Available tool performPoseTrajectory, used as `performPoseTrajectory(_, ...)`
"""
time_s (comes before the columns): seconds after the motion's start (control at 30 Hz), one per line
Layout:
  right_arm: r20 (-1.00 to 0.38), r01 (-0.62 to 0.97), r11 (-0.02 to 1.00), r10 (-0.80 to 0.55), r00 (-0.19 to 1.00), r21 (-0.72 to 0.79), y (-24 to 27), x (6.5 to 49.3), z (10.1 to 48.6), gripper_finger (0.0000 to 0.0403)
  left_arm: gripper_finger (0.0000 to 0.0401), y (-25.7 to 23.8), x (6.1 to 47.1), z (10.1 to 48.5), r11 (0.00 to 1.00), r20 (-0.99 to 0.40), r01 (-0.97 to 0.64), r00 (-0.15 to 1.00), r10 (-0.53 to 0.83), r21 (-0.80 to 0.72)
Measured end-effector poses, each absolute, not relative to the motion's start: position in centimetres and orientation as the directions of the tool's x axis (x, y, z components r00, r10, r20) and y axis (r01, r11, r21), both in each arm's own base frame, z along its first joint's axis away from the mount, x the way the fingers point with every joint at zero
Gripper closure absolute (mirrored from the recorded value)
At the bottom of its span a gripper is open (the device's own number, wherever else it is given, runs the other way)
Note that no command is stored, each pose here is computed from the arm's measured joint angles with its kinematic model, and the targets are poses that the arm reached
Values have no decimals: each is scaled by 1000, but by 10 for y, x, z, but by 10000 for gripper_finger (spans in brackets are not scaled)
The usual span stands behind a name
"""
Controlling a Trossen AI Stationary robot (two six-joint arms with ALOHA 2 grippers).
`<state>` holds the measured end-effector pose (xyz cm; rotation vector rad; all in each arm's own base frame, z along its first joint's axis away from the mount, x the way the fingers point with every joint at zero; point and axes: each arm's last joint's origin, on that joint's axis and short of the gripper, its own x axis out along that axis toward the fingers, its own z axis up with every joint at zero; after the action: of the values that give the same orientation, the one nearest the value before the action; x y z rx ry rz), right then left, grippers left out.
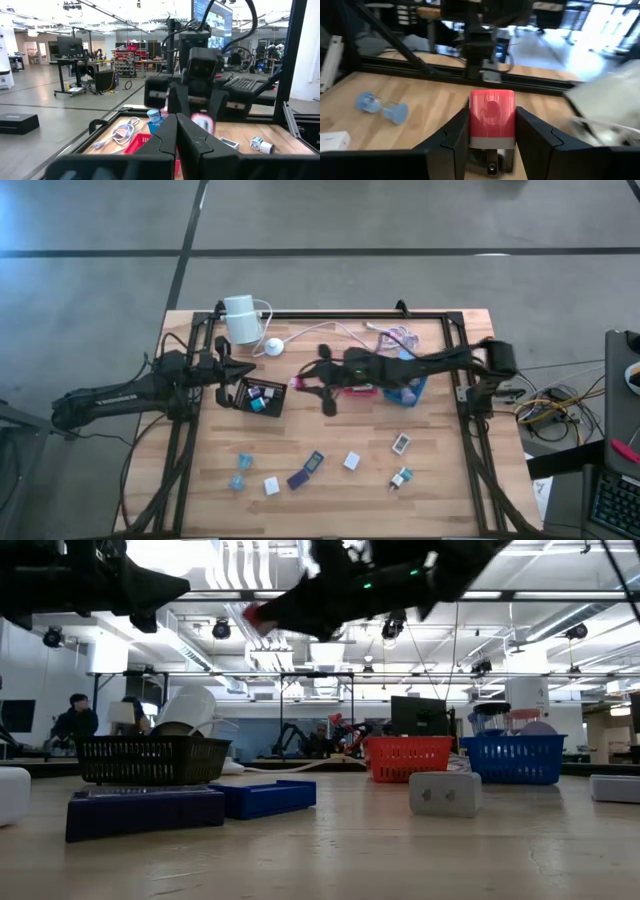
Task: Pick & Place Office items
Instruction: Put the pink charger adaptor into the black bin
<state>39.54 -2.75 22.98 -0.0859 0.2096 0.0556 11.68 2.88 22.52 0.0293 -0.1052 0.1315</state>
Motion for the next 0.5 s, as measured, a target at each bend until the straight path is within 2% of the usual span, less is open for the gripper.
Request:
performPoseTrajectory(0.13,-236,-120,991,103,966,-59,-32,426,222,279,387,29,117,225,991,106,-132,986,129,22)
performPoseTrajectory(0.5,-314,-123,992,106,944,-36,-39,482,195,277,387,29,117,224,991,98,-133,987,130,21)
